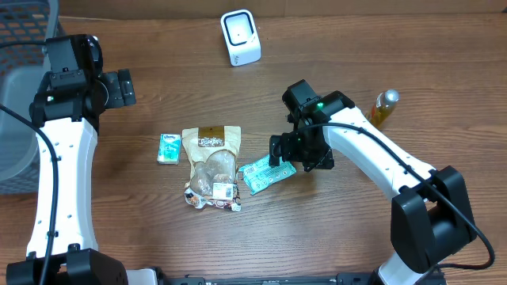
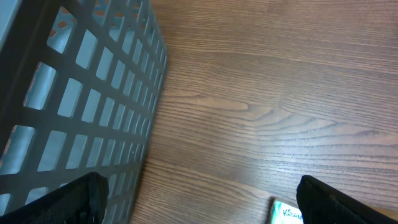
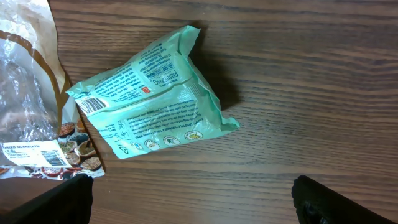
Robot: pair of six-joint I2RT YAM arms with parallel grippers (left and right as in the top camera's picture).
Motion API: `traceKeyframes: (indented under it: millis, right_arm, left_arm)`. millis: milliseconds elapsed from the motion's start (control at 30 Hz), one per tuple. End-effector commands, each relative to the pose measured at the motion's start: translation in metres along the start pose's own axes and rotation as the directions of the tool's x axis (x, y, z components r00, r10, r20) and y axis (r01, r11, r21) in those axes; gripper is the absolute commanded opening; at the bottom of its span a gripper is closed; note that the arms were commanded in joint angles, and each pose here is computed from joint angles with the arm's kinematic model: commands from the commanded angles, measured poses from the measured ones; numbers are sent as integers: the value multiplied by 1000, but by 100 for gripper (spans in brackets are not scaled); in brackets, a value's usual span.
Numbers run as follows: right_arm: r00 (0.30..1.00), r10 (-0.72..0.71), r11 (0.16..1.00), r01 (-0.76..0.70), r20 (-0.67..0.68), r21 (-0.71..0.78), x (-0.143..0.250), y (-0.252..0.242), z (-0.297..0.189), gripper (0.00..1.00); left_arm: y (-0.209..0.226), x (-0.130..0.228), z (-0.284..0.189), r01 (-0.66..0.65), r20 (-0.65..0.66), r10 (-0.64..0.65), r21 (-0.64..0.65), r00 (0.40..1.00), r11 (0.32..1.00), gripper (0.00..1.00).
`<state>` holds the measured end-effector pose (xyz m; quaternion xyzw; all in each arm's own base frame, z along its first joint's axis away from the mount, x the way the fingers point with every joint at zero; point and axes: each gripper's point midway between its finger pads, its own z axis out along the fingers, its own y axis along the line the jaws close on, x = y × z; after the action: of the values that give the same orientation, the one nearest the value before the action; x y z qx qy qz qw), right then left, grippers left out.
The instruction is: Scan the item barcode
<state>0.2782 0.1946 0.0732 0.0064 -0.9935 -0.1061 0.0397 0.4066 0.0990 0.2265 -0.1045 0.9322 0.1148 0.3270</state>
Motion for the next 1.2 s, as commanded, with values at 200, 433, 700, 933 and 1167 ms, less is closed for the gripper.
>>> traceKeyframes:
  millis: [200, 433, 700, 933, 1167]
  right_arm:
    - [999, -16, 1000, 16, 38, -13, -5, 4, -11, 100]
    - [999, -16, 1000, 16, 38, -13, -5, 4, -11, 100]
    - [999, -16, 1000, 16, 38, -13, -5, 4, -11, 100]
    - [999, -16, 1000, 16, 38, -13, -5, 4, -11, 100]
    - [999, -16, 1000, 16, 38, -13, -5, 4, -11, 100]
  left_arm:
    - [-2, -8, -9, 10, 29, -10, 6, 1000, 1000, 100]
    - [-71, -4, -24, 64, -13, -65, 411, 998, 909, 100]
    - [-162, 46, -67, 92, -187, 78, 754, 979, 651, 25]
    - [-205, 110, -44, 46, -297, 164, 590, 941, 806, 9]
    - [-250, 151, -32, -32, -316, 247, 556, 916, 831, 10]
